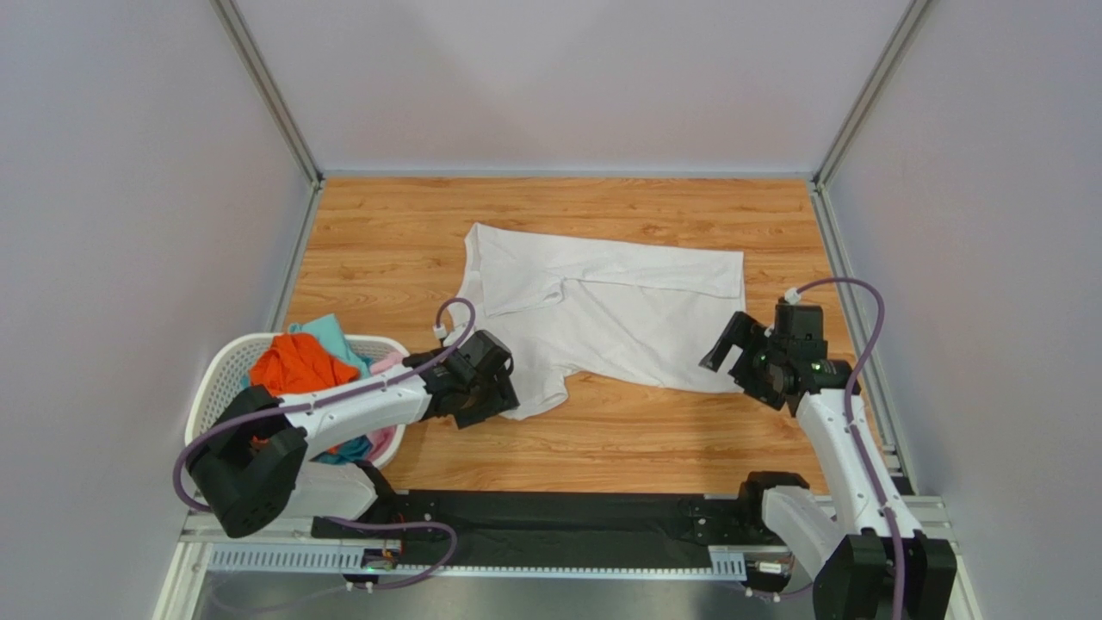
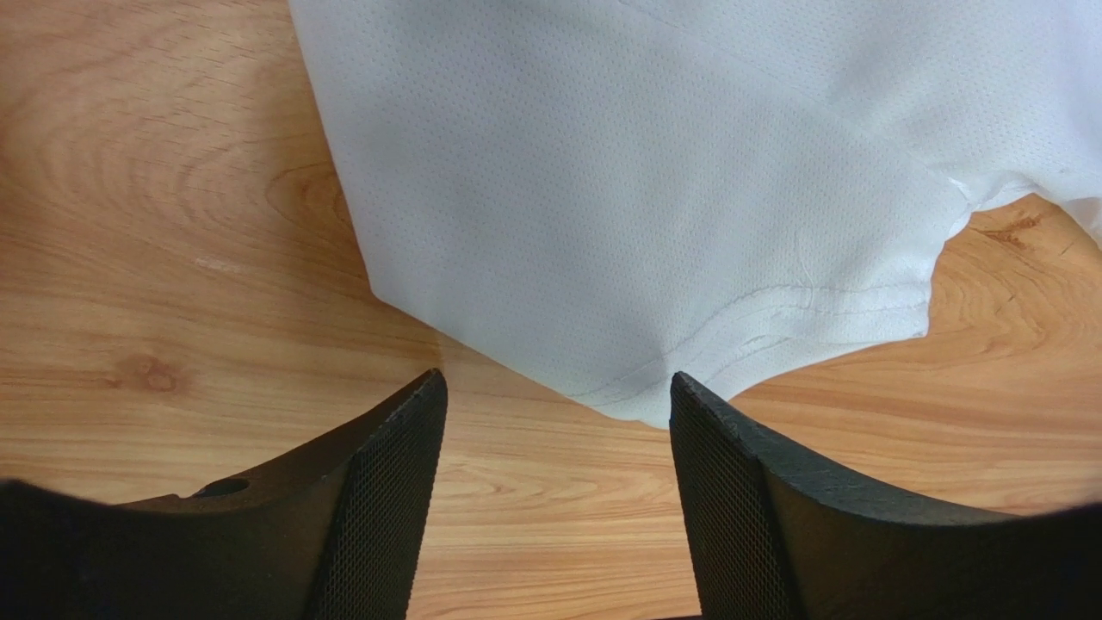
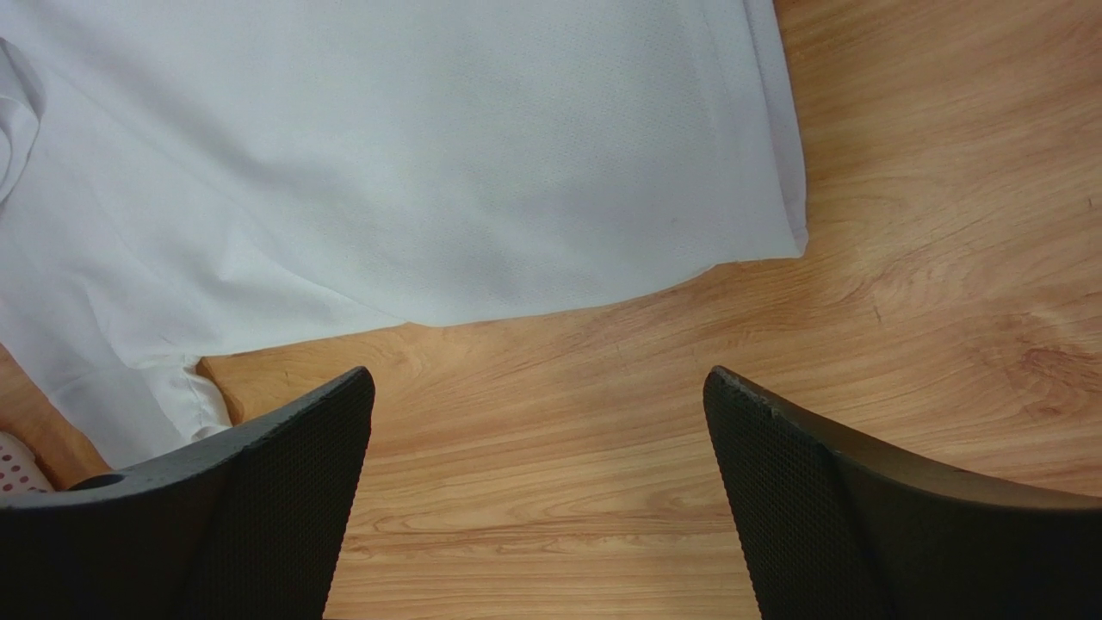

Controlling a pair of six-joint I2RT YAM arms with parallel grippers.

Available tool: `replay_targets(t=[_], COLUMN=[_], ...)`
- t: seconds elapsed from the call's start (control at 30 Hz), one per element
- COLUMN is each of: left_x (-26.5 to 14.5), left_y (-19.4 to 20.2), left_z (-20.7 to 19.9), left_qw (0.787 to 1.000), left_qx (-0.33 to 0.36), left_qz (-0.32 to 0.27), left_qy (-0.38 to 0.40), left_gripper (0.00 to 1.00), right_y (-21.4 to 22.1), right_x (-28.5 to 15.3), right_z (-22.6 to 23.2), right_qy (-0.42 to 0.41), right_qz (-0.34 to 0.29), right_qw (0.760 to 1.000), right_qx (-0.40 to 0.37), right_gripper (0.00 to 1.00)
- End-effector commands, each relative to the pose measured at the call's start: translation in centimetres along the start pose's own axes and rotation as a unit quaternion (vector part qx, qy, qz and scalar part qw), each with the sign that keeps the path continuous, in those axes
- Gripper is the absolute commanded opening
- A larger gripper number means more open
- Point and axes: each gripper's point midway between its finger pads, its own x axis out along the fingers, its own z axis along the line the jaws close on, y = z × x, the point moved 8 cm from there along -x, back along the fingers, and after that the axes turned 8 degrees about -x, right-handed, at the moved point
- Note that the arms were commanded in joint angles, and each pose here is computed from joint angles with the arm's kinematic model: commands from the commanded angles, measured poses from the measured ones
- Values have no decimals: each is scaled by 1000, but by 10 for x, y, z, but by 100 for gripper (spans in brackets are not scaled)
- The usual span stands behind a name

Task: Fold and stack the t-shirts
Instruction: Fold the tshirt

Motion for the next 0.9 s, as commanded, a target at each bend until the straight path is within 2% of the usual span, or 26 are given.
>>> replay_targets(t=[0.0, 0.2, 0.27, 0.3, 0.33, 0.37, 0.4, 0.43, 0.47, 0.7, 0.87], left_x=[4, 20, 25, 27, 28, 28, 29, 28, 28, 11, 1], left_y=[2, 5, 7, 7, 8, 9, 9, 10, 10, 8, 8], left_z=[-11, -12, -13, -13, -14, -13, -13, -13, -10, 1, 9], left_qw=[999, 1000, 999, 999, 999, 999, 999, 999, 999, 999, 999], left_qx=[-24, -25, -25, -25, -25, -23, -23, -24, -26, -31, -37], left_qz=[8, 15, 23, 23, 25, 30, 32, 32, 32, 21, 16], left_qy=[25, 5, -1, -3, -4, -7, -8, -8, -16, -21, -22], left_gripper=[71, 62, 46, 46, 40, 27, 20, 6, 1, 0, 0], right_y=[-6, -5, -4, -3, -2, -1, -1, 0, 2, 5, 6], right_x=[5, 10, 12, 12, 13, 15, 16, 17, 20, 34, 45], right_z=[-3, -3, -4, -5, -6, -8, -9, -10, -11, -19, -28], right_qy=[12, 8, 10, 13, 18, 27, 31, 33, 37, 71, 109], right_qz=[-24, -30, -29, -28, -27, -27, -26, -25, -17, -16, -15], right_qw=[1000, 999, 999, 999, 999, 999, 999, 999, 999, 996, 992], right_qx=[1, 10, 8, 9, 9, 12, 14, 19, 23, 49, 59], right_gripper=[100, 100, 100, 100, 100, 100, 100, 100, 100, 96, 85])
